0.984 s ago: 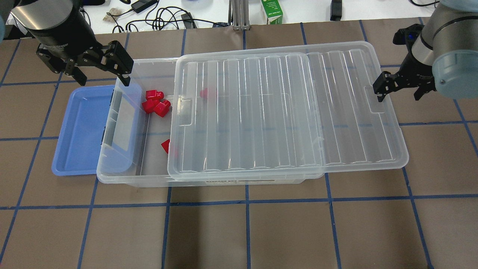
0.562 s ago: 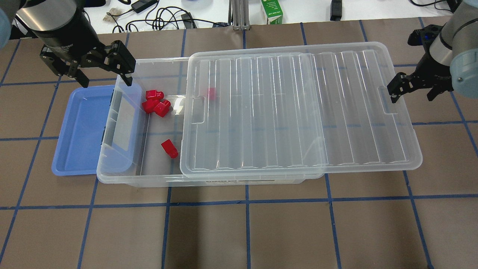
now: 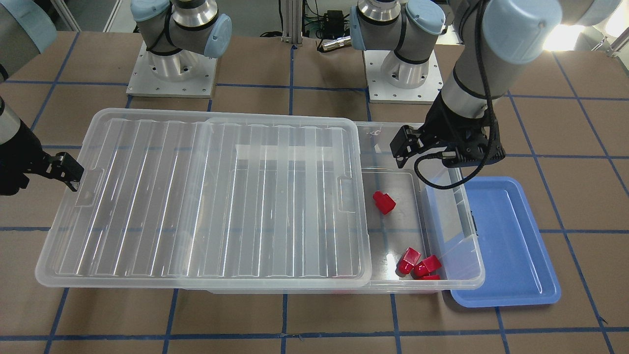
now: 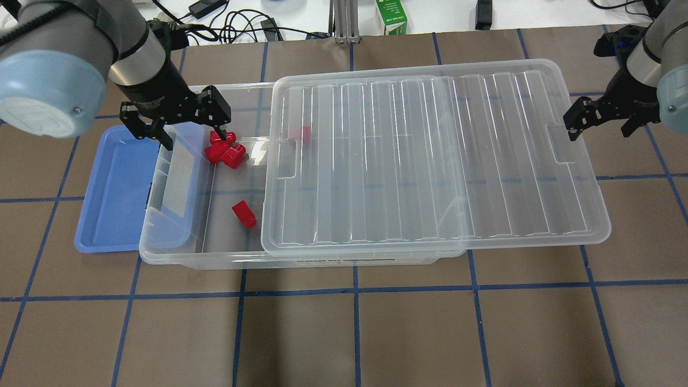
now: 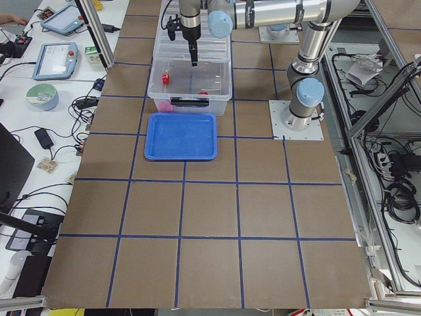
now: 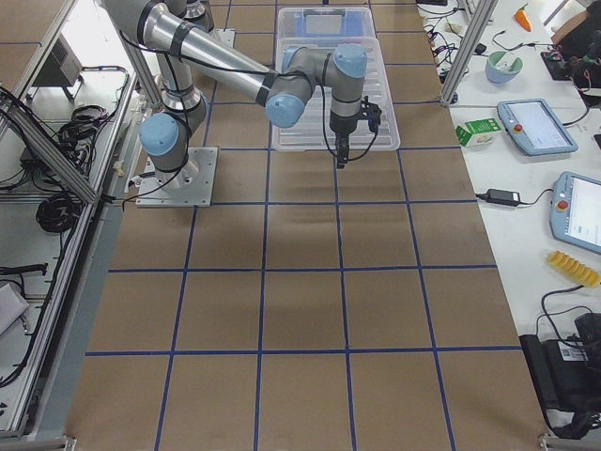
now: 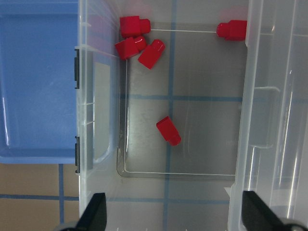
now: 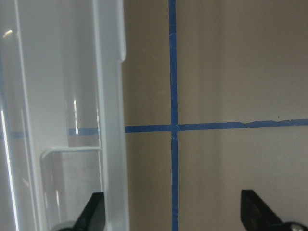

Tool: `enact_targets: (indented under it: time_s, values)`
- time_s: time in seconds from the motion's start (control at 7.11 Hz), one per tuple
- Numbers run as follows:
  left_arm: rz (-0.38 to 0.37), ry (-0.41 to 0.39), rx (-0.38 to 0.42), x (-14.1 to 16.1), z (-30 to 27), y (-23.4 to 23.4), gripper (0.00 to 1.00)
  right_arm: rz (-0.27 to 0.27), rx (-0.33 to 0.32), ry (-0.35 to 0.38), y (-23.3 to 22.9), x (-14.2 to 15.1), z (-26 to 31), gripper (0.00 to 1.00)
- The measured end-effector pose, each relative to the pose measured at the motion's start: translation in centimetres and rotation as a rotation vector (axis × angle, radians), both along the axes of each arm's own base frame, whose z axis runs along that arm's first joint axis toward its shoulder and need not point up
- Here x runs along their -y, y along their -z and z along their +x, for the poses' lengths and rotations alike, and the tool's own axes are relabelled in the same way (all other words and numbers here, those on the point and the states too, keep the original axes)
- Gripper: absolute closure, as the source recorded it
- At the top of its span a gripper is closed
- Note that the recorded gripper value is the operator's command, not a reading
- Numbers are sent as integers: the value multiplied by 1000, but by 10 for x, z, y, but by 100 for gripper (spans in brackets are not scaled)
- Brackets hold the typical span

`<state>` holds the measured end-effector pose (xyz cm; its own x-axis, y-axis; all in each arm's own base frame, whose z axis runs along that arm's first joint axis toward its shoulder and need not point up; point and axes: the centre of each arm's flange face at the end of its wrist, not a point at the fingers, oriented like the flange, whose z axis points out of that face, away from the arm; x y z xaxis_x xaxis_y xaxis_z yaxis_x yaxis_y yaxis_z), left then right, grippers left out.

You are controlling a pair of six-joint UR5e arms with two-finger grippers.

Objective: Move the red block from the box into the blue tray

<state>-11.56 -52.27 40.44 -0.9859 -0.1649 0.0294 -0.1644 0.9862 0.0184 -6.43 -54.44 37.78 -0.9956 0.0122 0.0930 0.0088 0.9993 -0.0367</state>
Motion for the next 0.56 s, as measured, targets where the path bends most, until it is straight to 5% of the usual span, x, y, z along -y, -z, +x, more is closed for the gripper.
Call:
enact_targets:
  time_s: [0.56]
  values:
    - [0, -168, -14, -19, -1, 106, 0, -33, 85, -17, -130, -14, 83, 0]
